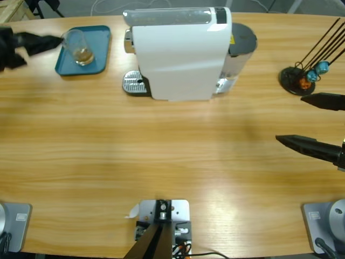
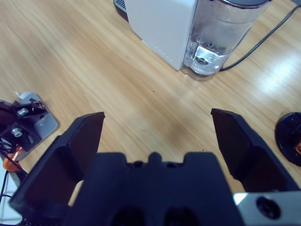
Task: Pour coffee
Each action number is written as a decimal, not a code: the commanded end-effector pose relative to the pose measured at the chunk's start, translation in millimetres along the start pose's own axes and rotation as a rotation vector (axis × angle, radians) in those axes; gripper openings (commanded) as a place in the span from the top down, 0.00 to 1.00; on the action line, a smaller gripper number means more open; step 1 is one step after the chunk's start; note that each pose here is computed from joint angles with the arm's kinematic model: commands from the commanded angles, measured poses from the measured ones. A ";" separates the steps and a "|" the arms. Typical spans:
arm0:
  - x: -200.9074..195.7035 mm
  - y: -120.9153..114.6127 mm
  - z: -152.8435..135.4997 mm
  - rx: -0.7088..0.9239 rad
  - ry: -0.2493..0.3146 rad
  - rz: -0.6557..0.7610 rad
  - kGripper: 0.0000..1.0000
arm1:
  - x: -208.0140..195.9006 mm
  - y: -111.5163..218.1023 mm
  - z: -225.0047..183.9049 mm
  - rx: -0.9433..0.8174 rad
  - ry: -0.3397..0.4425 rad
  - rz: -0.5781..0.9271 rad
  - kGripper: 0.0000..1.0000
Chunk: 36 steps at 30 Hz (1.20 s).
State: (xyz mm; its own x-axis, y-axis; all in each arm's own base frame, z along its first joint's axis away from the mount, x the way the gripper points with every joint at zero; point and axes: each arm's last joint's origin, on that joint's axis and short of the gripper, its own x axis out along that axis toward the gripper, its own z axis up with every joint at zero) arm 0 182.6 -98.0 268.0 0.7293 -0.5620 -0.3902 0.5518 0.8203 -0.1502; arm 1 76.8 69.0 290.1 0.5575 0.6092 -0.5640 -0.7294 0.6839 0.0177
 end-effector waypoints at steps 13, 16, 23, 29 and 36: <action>-55.8 -52.9 -51.8 0.140 0.243 -0.340 0.16 | 20.7 1.0 -3.0 -0.016 0.108 0.068 0.00; -49.2 -53.6 -53.8 0.130 0.278 -0.341 0.16 | 20.9 0.8 -2.5 -0.017 0.108 0.065 0.00; -50.1 -54.3 -54.6 0.133 0.281 -0.344 0.22 | 16.9 1.2 -3.4 -0.023 0.094 0.061 0.00; -49.2 -54.0 -55.9 0.125 0.291 -0.340 0.23 | 13.8 1.6 -3.8 -0.028 0.081 0.060 0.00; -47.9 -54.2 -56.5 0.109 0.301 -0.340 0.23 | 9.7 2.0 -5.1 -0.033 0.062 0.054 0.00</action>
State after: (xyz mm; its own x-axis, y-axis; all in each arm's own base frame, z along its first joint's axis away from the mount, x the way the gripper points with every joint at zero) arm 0 93.2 -106.1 251.8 0.3909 -0.7467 -0.5383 0.7994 0.5653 -0.2036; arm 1 85.0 77.9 283.6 0.5017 0.6117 -0.6116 -0.7585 0.6510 0.0288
